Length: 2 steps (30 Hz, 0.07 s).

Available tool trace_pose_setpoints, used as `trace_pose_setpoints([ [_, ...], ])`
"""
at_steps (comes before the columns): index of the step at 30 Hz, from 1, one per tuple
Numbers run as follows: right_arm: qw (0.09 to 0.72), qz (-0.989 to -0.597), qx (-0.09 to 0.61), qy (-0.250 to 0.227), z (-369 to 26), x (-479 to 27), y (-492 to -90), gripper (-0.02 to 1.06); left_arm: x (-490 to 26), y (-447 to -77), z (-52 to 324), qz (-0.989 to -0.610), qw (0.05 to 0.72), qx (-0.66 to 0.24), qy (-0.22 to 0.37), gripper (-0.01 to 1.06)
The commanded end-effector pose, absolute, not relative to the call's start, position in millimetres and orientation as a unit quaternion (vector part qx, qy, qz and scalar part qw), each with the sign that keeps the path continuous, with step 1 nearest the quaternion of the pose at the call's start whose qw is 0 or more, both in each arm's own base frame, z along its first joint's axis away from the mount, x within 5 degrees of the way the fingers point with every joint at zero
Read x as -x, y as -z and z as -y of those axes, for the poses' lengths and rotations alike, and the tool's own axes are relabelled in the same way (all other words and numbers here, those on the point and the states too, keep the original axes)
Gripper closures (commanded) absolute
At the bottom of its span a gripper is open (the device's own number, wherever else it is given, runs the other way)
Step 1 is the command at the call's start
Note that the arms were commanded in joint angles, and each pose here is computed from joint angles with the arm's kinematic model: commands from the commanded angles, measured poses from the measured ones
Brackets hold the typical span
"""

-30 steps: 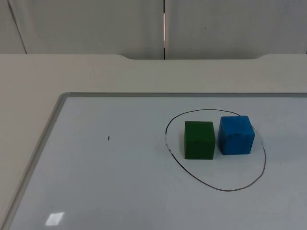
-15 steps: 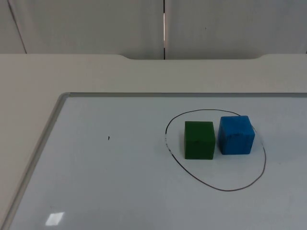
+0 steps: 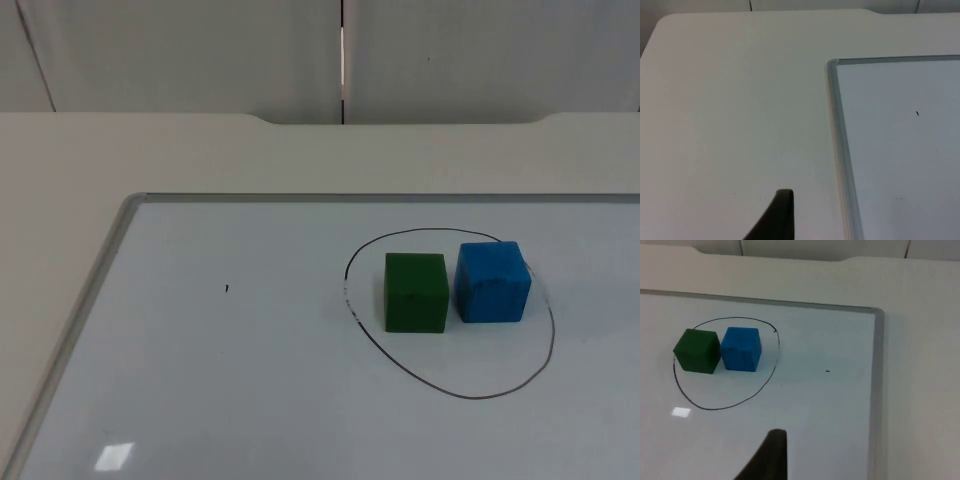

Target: Push the two cubes into the marked area.

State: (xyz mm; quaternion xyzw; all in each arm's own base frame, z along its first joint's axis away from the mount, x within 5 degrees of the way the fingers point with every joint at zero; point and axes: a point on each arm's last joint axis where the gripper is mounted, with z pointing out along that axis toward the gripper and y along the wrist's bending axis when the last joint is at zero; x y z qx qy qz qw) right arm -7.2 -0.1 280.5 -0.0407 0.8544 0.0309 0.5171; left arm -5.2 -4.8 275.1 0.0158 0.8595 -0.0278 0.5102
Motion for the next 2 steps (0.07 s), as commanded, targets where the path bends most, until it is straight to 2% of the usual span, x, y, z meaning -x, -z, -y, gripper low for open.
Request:
trace_pose_setpoints([
  [1, 0.52, -0.853, 0.03, -0.025, 0.1, 7.5, -280.3, -0.01, 4.7, -274.3, 4.3, -0.858, 0.513, -0.015, 0.024, 0.0],
  [2, 0.52, -0.853, 0.024, -0.021, 0.0, 7.5, -280.3, -0.01, 4.7, -274.3, 4.3, -0.858, 0.513, -0.015, 0.024, 0.0],
])
